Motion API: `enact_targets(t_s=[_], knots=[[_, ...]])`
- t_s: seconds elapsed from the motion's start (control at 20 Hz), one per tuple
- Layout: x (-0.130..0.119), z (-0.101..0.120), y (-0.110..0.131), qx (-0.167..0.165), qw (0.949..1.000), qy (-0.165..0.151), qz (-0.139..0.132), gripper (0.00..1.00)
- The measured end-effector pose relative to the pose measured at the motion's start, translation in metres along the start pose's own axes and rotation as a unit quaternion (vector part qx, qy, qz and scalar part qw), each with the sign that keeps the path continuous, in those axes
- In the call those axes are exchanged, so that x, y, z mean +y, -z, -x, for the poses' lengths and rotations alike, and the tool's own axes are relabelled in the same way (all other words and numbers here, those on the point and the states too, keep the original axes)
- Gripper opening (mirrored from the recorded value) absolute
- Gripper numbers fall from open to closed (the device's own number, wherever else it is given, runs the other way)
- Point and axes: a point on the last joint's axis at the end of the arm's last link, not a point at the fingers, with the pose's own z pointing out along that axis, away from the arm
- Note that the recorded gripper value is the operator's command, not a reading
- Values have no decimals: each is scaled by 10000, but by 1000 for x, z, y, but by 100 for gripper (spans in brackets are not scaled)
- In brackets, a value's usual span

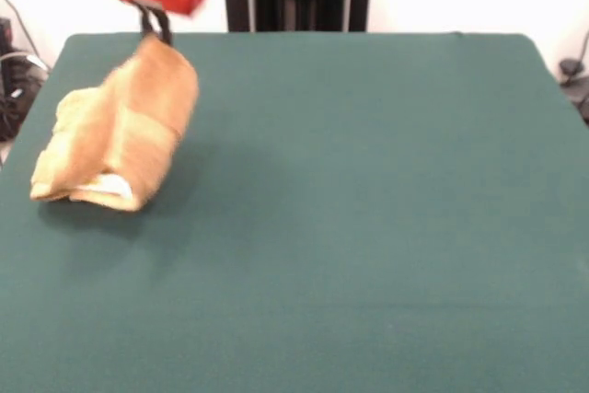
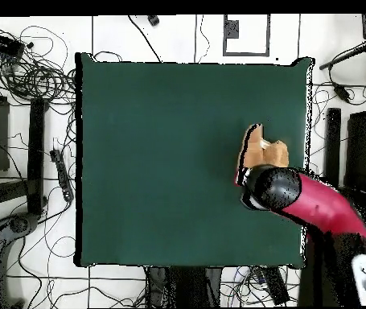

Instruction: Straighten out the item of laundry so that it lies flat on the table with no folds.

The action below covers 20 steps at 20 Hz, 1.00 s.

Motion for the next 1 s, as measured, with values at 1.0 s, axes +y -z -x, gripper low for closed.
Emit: enact_targets(t_s=[1.0], knots=[[-53,13,141,26,9986,-524,82,0]])
